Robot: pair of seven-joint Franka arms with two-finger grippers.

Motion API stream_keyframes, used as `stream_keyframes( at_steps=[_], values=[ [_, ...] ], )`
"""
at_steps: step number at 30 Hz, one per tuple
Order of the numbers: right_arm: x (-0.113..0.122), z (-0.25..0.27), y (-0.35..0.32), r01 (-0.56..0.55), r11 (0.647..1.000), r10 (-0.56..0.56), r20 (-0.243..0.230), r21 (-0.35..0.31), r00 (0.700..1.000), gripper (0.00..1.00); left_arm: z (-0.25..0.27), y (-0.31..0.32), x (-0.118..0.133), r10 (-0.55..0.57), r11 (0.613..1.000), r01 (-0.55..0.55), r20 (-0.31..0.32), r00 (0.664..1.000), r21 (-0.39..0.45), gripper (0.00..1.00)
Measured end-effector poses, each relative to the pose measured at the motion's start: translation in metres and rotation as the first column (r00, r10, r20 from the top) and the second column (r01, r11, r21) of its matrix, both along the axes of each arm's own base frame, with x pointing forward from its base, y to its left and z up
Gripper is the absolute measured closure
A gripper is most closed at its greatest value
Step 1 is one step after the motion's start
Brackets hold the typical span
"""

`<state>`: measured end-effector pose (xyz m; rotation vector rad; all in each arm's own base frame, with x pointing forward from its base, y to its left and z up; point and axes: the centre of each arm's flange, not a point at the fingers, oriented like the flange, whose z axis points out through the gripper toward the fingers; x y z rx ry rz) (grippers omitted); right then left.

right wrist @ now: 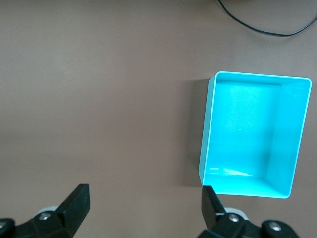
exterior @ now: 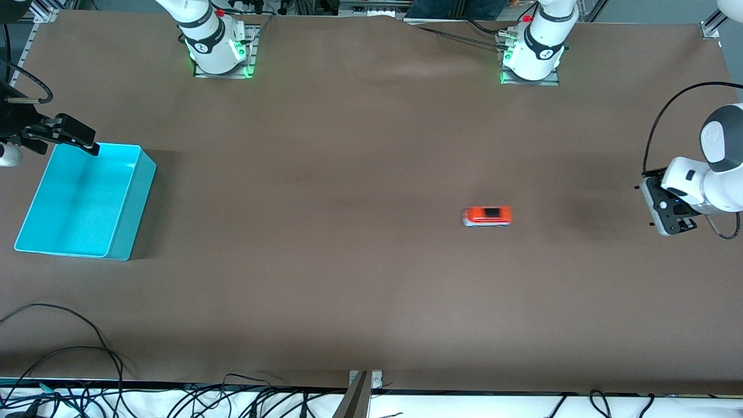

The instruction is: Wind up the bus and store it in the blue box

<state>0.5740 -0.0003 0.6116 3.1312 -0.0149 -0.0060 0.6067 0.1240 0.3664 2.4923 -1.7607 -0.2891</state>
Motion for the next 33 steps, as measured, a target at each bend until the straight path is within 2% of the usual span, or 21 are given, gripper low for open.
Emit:
stream_keyframes(
  at_steps=[6,10,21,25,33],
  values=[
    [-0.001,0.001,0.0,-0.001,1.0,0.001,0.0,0.0,1.0,0.0,0.025,-0.052,0.007,0.115,0.993,-0.114,-0.041,0.993,0.02,0.0],
    [-0.001,0.001,0.003,-0.006,1.0,0.006,-0.001,0.0,1.0,0.0,0.034,-0.07,0.007,0.205,0.978,-0.203,-0.044,0.978,0.045,0.0],
    [-0.001,0.001,0.009,-0.015,1.0,0.015,-0.002,0.0,1.0,0.0,0.052,-0.088,0.01,0.271,0.961,-0.268,-0.033,0.962,0.06,0.0],
    [-0.001,0.001,0.01,-0.017,1.0,0.017,-0.002,0.0,1.0,0.0,0.073,-0.091,0.01,0.284,0.957,-0.284,-0.001,0.959,0.065,0.0],
    [-0.001,0.001,0.01,-0.018,1.0,0.018,-0.002,0.0,1.0,0.0,0.153,-0.107,-0.007,0.274,0.954,-0.286,0.126,0.953,0.092,0.0]
  ],
)
